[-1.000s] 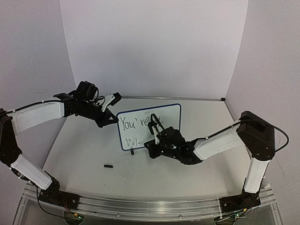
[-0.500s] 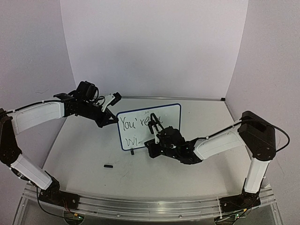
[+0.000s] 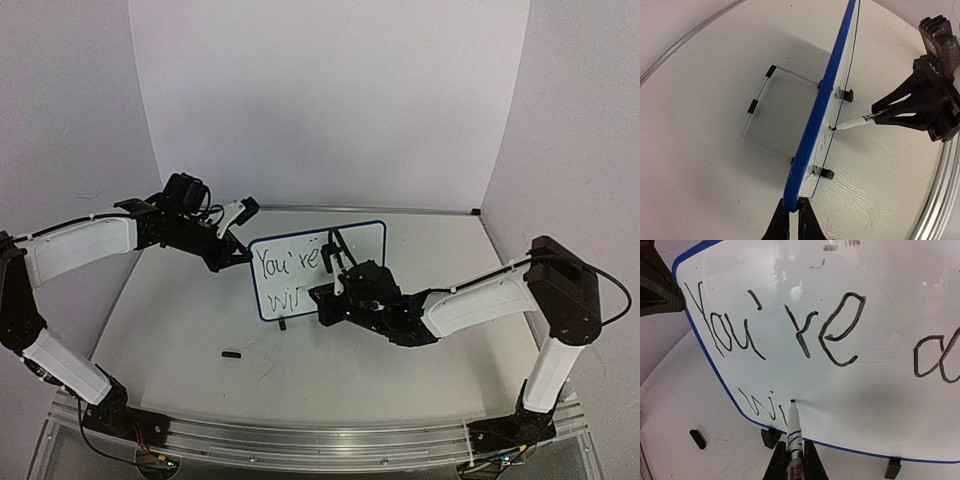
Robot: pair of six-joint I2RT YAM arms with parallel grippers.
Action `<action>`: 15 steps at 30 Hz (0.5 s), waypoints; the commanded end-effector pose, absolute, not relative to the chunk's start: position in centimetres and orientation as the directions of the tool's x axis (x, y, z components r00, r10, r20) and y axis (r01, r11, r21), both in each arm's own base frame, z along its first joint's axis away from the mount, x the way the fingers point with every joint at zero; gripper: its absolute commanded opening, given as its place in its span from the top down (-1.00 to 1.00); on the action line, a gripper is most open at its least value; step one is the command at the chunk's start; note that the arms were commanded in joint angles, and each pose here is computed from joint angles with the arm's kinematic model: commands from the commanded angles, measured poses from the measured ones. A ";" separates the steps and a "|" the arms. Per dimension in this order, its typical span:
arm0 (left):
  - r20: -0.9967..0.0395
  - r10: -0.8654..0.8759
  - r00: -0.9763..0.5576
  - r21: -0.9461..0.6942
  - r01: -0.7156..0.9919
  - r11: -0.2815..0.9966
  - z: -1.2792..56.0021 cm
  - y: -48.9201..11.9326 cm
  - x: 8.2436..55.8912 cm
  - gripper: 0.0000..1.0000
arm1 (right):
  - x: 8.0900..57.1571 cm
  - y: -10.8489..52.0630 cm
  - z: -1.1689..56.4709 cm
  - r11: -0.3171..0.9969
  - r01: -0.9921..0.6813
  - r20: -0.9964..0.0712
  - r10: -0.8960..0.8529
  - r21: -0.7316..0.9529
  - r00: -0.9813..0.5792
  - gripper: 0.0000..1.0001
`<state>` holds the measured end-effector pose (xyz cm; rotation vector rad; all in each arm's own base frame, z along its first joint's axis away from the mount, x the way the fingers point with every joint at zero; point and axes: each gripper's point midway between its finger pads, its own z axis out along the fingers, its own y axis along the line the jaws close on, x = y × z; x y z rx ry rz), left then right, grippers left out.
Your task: Write a sentence on the whiteboard
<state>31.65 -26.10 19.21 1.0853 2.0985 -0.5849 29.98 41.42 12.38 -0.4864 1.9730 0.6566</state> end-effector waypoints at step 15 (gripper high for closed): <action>-0.681 0.581 -0.445 -0.024 0.807 0.590 17.0 -24.5 32.0 1.00 | 30.6 39.7 10.2 0.827 -0.505 -0.869 -0.041 0.247 -0.493 1.00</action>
